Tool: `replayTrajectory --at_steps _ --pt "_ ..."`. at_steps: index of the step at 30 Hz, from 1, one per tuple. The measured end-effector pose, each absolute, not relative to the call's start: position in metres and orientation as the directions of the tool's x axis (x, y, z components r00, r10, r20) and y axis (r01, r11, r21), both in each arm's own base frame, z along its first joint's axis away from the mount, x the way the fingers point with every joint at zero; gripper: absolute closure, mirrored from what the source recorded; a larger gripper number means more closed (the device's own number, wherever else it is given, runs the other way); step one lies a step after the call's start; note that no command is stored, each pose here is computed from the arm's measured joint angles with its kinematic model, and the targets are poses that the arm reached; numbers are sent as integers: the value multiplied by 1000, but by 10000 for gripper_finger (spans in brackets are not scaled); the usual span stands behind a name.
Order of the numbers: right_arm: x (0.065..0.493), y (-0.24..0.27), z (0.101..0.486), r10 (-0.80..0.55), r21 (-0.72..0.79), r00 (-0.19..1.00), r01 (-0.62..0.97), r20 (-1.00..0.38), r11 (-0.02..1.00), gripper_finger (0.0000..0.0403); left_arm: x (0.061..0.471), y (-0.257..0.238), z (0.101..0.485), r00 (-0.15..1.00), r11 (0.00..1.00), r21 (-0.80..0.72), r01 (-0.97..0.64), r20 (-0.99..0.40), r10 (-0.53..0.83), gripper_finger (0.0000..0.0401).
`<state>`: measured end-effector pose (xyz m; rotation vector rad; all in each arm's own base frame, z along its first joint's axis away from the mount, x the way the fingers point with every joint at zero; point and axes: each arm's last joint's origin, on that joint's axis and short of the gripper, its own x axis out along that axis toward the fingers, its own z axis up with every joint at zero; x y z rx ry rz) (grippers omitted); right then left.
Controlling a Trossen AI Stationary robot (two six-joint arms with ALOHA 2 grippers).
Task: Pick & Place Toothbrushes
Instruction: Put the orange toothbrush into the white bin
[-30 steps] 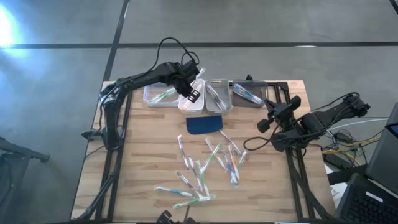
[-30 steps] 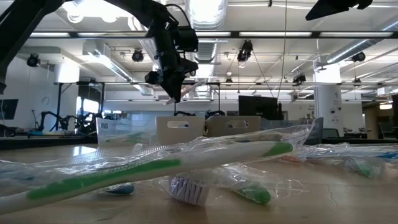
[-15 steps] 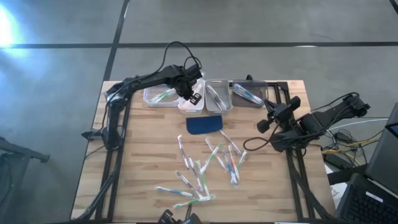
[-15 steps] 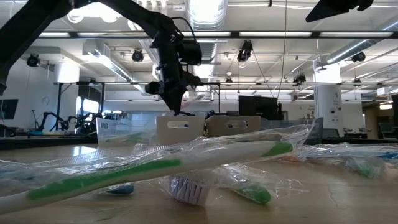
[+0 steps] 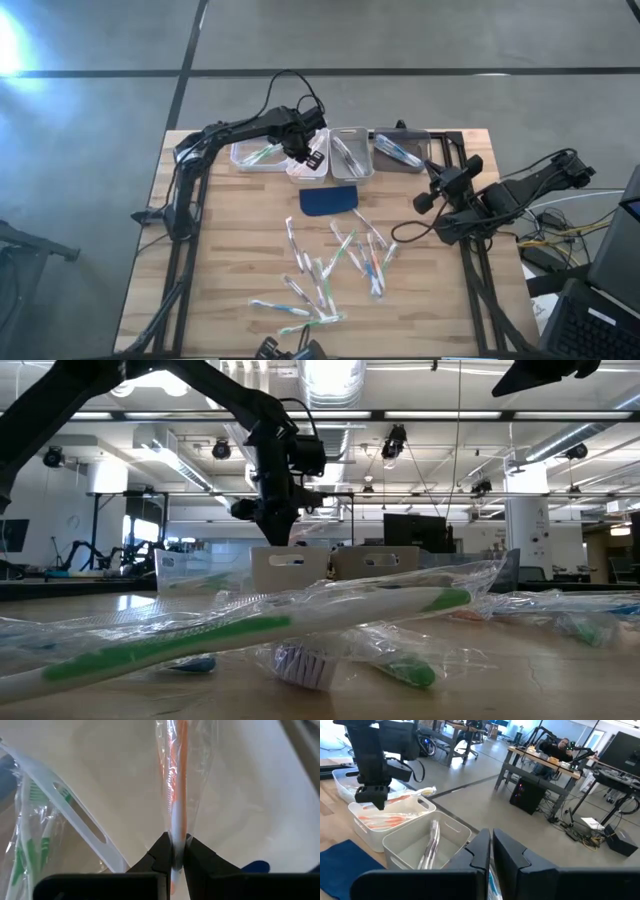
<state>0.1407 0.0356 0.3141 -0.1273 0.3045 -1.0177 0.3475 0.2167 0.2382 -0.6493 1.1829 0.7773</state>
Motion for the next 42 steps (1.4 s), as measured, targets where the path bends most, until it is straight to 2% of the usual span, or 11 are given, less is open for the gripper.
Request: replayTrajectory --at_steps 12,22,30,42 --pt "141 36 313 -852 -247 487 816 -191 522 393 349 218 234 184 577 -45 -816 -965 186 371" --pt "141 36 313 -852 -246 488 816 -192 523 383 346 217 222 167 572 -38 -819 -970 175 371" --pt "141 36 313 -852 -245 488 816 -192 523 393 347 218 222 174 573 -41 -819 -968 179 371" --pt "141 36 312 -851 -245 488 816 -193 523 384 343 215 207 145 574 -28 -818 -976 160 371"
